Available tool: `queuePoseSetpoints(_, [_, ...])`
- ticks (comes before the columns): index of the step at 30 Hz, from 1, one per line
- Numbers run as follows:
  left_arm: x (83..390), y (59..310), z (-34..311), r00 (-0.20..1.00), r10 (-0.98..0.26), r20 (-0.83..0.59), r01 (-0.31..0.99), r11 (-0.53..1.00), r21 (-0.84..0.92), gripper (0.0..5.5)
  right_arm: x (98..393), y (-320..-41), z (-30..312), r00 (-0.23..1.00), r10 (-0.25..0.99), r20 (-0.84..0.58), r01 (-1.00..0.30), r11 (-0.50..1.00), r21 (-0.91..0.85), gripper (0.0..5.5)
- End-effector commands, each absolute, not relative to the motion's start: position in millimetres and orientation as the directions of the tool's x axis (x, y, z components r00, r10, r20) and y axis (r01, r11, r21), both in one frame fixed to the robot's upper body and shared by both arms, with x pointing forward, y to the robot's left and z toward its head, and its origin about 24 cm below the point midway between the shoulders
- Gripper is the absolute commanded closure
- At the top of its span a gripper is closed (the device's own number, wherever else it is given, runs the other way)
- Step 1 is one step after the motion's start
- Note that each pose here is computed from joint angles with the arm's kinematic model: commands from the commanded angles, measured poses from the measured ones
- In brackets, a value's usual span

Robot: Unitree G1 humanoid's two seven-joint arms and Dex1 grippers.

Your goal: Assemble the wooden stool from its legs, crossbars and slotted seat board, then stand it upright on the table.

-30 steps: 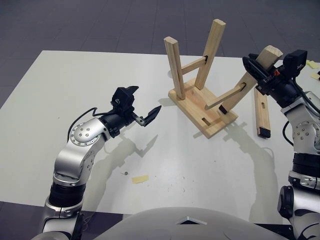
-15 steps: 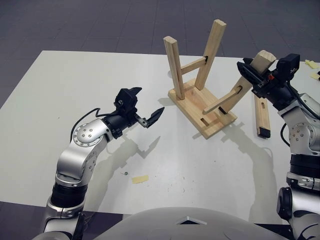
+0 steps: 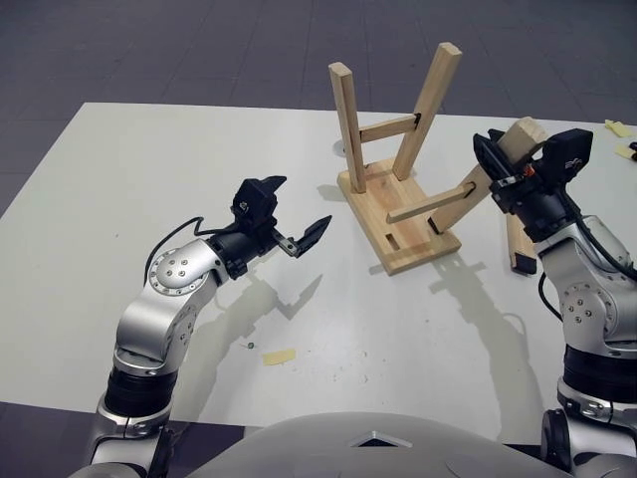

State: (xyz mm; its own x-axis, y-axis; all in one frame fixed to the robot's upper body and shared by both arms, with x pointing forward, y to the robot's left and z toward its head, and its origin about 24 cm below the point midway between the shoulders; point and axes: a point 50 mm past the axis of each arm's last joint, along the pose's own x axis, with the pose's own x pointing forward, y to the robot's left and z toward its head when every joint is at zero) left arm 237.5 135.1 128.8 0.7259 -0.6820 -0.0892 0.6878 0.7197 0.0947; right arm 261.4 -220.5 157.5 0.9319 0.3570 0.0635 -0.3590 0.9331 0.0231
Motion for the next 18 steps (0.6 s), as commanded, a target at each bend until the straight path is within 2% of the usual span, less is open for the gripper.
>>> queuePoseSetpoints(1, [235.7,133.6,126.6,0.718,-0.685,-0.122,0.696,0.711,0.100,0.10,274.0,-213.3,90.8,0.854,0.282,-0.436,-0.239,0.959,0.153,4.49])
queuePoseSetpoints(4, [236.5,131.7,126.3,0.713,-0.690,-0.123,0.701,0.706,0.101,0.10,288.0,-214.7,94.2,0.829,0.276,-0.486,-0.223,0.961,0.164,4.49])
queuePoseSetpoints(7, [236.0,130.1,125.3,0.710,-0.693,-0.126,0.704,0.703,0.103,0.10,288.6,-216.0,80.4,0.775,0.262,-0.575,-0.199,0.965,0.172,4.49])
queuePoseSetpoints(10, [234.8,128.8,124.4,0.708,-0.695,-0.128,0.706,0.700,0.104,0.10,259.8,-220.2,56.8,0.731,0.236,-0.640,-0.208,0.971,0.120,4.49])
queuePoseSetpoints(15, [229.8,129.9,121.5,0.716,-0.685,-0.133,0.698,0.710,0.096,0.10,211.8,-222.0,44.8,0.775,0.176,-0.607,-0.129,0.984,0.121,4.49])
queuePoseSetpoints(18, [229.3,130.0,120.8,0.717,-0.683,-0.137,0.696,0.711,0.097,0.10,208.3,-215.3,42.0,0.756,0.185,-0.628,-0.123,0.982,0.142,4.49])
